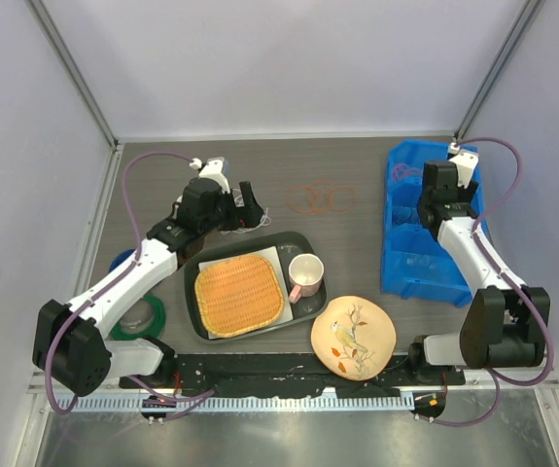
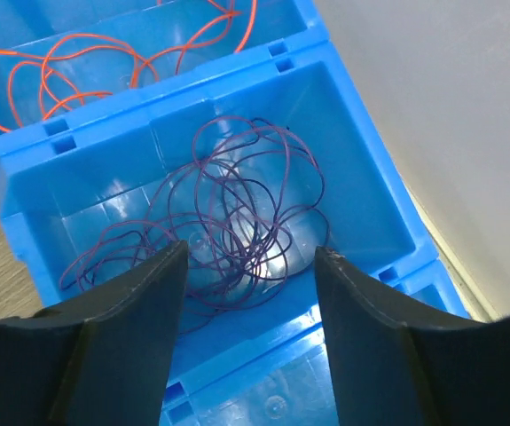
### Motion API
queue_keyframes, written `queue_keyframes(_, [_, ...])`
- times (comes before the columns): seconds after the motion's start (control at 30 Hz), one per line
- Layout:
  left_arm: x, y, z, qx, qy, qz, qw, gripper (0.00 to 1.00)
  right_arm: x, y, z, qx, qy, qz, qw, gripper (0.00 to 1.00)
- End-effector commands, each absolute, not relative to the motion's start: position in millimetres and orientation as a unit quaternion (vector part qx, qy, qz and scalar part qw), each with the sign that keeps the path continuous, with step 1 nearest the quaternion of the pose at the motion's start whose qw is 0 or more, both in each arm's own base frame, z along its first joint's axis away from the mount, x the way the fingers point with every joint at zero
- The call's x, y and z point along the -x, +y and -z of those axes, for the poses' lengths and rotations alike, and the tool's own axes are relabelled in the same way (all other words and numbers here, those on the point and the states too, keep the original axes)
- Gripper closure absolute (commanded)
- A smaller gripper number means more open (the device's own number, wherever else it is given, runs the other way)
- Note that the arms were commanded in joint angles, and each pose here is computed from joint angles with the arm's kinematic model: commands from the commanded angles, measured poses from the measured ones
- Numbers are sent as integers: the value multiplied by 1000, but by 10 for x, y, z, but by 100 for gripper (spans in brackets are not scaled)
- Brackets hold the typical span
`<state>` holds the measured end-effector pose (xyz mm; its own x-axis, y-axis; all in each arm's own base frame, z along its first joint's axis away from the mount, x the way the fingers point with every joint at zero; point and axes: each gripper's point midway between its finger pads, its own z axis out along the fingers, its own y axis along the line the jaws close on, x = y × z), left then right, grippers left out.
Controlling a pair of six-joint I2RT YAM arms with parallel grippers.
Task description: Untangle the cables
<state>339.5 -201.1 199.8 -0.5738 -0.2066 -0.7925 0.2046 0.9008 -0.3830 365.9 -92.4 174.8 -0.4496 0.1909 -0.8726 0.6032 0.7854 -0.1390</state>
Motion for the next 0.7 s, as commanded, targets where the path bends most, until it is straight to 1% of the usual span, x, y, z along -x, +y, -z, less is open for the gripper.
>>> queue_keyframes(0.0, [-3423, -2013, -2140, 7, 843, 237, 484, 0, -3905, -840, -2345, -237, 795, 195, 523, 29])
queue_keyframes(0.03, [-3414, -2026, -2129, 4, 843, 241, 481, 0, -3953, -760, -2481, -223, 792, 185, 538, 25])
queue_keyframes(0.07, [-3421, -2038, -2108, 5, 844, 242, 479, 0, -3990, -531, -2573, -184, 797, 166, 551, 19])
queue_keyframes(0.13, [-3430, -2044, -2105, 6, 846, 242, 476, 0, -4069, -185, -2660, -127, 802, 123, 571, 17])
queue_keyframes(0.17, [-3434, -2042, -2065, 6, 849, 238, 472, 0, -4131, 197, -2636, -58, 814, 60, 575, 15])
queue_keyframes(0.23, [-3443, -2033, -2054, 8, 852, 233, 469, 0, -4174, 799, -2593, 22, 812, -29, 582, 15])
queue_keyframes(0.27, [-3444, -2026, -2045, 8, 853, 231, 469, 0, -4184, 1052, -2544, 56, 812, -70, 577, 15])
queue_keyframes(0.3, [-3448, -2024, -2041, 7, 854, 229, 468, 0, -4153, 1485, -2405, 124, 812, -133, 555, 15])
queue_keyframes(0.33, [-3446, -2027, -2050, 7, 853, 229, 469, 0, -4181, 1659, -2402, 155, 807, -152, 549, 15])
queue_keyframes(0.37, [-3445, -2016, -2049, 8, 854, 227, 469, 0, -4219, 1767, -2371, 165, 809, -158, 541, 15])
queue_keyframes(0.4, [-3441, -2013, -2054, 8, 853, 228, 469, 0, -4346, 1806, -2105, 160, 830, -136, 516, 15])
queue_keyframes(0.43, [-3436, -2010, -2054, 7, 853, 228, 470, 0, -4462, 1865, -2185, 157, 831, -125, 518, 15])
queue_keyframes(0.47, [-3435, -2008, -2056, 6, 852, 227, 471, 0, -4559, 1864, -2136, 149, 838, -111, 513, 15])
queue_keyframes(0.53, [-3435, -1992, -2053, 6, 852, 224, 473, 0, -4837, 1814, -1827, 115, 867, -72, 480, 15])
queue_keyframes(0.67, [-3436, -1978, -2051, 6, 853, 219, 475, 0, -5116, 1708, -1294, 77, 903, -6, 422, 15])
